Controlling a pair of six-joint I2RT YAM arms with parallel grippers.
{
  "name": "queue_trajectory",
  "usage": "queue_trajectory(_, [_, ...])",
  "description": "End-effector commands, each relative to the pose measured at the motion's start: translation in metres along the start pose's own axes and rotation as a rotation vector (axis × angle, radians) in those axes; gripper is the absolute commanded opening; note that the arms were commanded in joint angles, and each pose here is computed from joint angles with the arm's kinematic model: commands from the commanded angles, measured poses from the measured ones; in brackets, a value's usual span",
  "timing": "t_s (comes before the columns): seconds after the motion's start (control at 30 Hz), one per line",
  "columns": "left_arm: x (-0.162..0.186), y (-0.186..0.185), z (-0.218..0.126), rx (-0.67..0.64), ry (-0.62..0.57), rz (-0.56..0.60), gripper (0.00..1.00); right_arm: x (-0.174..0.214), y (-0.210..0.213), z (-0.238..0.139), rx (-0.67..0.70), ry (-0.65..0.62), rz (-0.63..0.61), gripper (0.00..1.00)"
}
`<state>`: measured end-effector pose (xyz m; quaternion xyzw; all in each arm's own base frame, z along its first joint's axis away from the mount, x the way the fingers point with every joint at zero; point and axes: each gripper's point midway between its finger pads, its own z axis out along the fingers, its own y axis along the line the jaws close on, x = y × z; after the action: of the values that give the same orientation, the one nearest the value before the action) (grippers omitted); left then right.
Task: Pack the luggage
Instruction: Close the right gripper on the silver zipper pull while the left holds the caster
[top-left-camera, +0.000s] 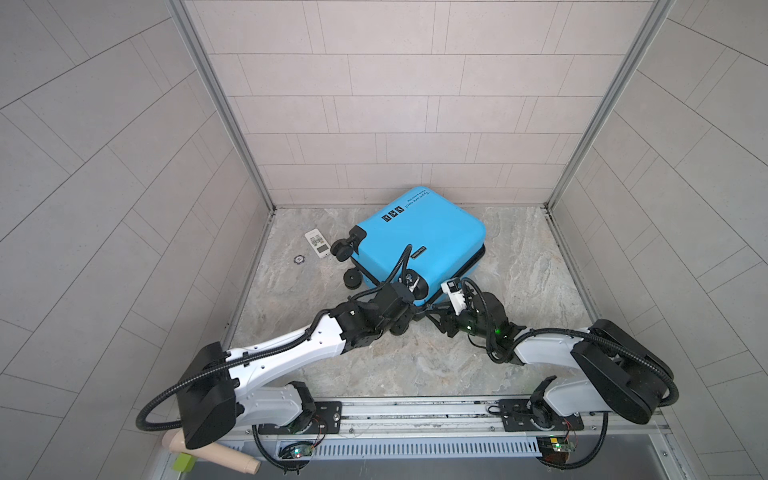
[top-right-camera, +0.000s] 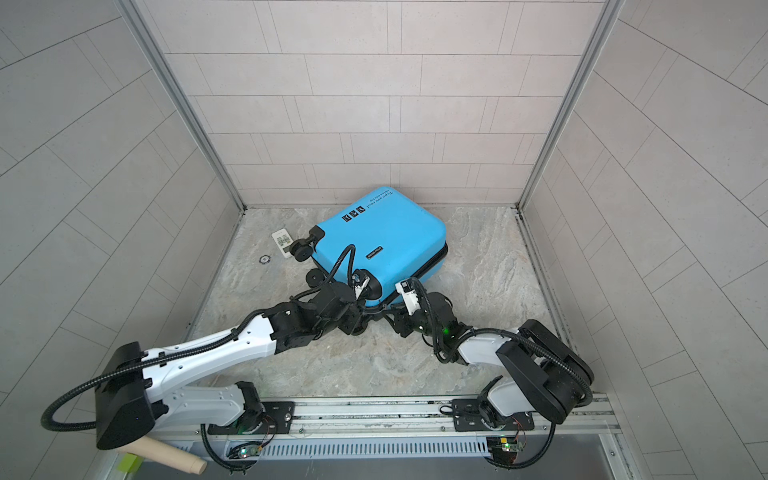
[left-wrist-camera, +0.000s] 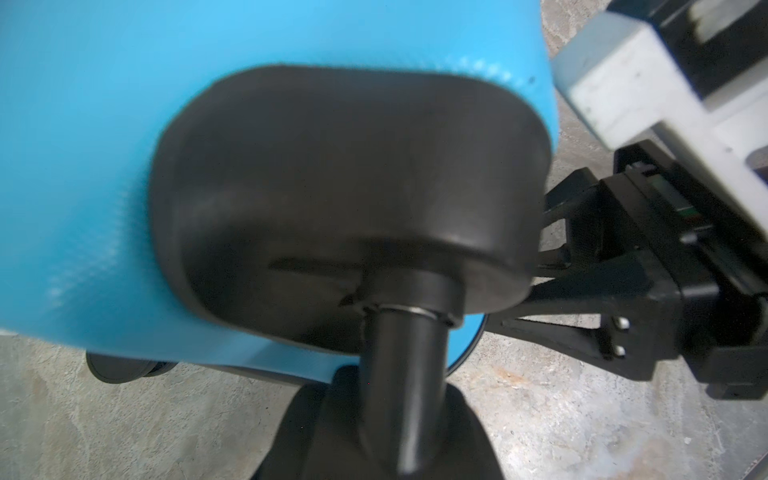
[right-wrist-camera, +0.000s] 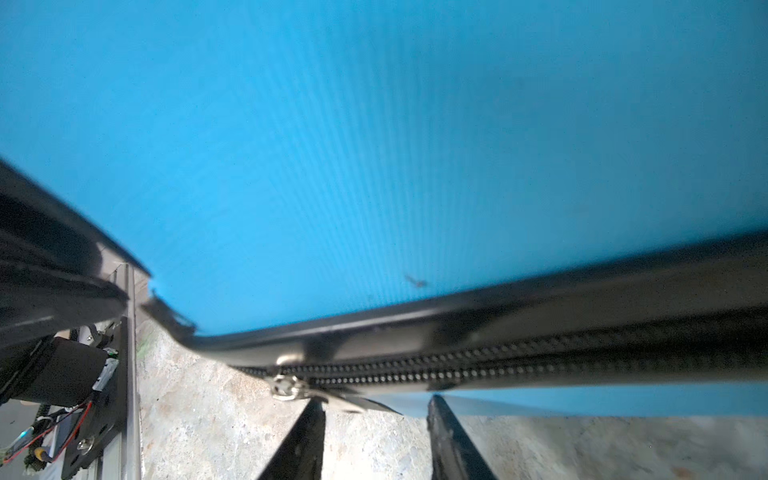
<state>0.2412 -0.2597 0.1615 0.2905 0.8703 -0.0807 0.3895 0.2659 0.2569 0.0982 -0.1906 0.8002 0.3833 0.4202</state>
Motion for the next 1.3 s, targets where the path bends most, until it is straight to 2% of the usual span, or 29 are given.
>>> queue_trajectory(0.0, [-0.074,0.009,-0.034,-0.016,-0.241,-0.134,0.0,-0.034,0.017,0.004,-0.065,-0.103,-0.026,0.34])
queue_trajectory(0.4, [-0.074,0.009,-0.032,-0.017,-0.232,-0.135,0.0,-0.047,0.03,-0.008,-0.113,-0.168,-0.002,0.23])
queue_trajectory(0.93, [-0.076,0.006,-0.032,-0.005,-0.233,-0.139,0.0,-0.052,0.034,-0.011,-0.118,-0.174,0.011,0.1])
queue_trajectory(1.03, [-0.077,0.006,-0.032,-0.004,-0.232,-0.139,0.0,-0.052,0.031,-0.013,-0.104,-0.183,0.024,0.11])
queue_trajectory(1.17, [-0.076,0.005,-0.032,0.001,-0.231,-0.138,0.0,-0.054,0.027,-0.015,-0.075,-0.195,0.04,0.19])
queue_trajectory(1.27, [-0.076,0.005,-0.031,0.004,-0.228,-0.137,0.0,-0.057,0.027,-0.014,-0.076,-0.197,0.05,0.2])
